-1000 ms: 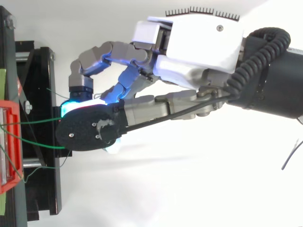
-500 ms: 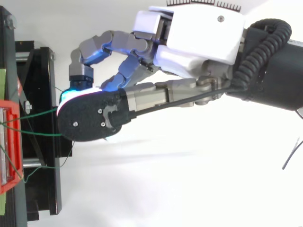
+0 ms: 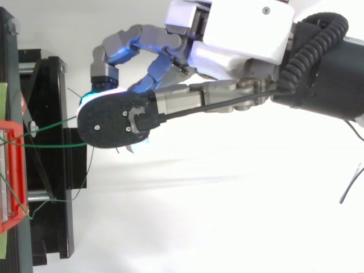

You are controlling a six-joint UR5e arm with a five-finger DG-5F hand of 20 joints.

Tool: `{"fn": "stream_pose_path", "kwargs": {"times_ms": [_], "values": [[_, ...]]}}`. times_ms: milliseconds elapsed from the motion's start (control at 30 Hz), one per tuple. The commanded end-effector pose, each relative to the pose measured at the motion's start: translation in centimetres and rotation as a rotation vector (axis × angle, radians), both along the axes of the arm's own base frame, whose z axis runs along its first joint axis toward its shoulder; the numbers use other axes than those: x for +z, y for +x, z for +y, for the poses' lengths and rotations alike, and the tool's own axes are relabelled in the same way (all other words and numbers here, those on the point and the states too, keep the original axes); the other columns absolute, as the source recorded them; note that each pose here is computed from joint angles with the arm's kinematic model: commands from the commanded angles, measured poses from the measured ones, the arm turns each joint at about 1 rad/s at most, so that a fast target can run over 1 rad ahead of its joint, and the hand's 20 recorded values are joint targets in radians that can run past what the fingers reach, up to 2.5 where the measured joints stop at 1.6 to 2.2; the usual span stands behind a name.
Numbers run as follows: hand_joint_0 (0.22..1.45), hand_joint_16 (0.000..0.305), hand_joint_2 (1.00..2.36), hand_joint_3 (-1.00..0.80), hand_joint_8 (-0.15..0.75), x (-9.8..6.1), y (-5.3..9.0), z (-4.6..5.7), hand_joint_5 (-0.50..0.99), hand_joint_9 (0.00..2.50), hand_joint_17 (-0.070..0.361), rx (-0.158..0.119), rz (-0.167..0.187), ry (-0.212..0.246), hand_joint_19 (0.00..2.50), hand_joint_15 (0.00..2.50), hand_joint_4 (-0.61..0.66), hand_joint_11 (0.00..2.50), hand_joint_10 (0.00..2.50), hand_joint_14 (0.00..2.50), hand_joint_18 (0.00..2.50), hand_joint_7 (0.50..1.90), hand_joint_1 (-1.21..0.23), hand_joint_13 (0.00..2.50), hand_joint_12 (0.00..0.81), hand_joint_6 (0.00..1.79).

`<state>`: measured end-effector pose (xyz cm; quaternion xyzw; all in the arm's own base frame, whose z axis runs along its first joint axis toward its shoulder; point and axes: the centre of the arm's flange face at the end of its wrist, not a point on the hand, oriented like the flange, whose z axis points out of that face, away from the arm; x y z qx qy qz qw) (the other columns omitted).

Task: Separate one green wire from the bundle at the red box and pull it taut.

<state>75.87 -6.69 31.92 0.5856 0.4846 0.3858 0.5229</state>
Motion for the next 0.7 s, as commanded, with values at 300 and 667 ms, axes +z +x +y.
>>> {"fn": "stream_pose_path", "kwargs": {"times_ms": [300,667], "values": [[0.58,0.060,1.01,-0.41,0.374,-1.51,-0.15,-0.18,-0.17,1.03,0.134,-0.004,-0.012,0.005,0.49,0.52,0.24,1.08,0.02,0.02,0.73,1.22,-0.58,0.82,0.439,0.75],[0.63,0.061,1.02,-0.09,0.364,-1.11,0.15,-0.67,-0.22,0.98,0.136,-0.006,-0.040,0.005,0.47,0.52,0.24,1.13,0.02,0.02,0.77,1.17,-0.72,0.82,0.441,0.87]]}}
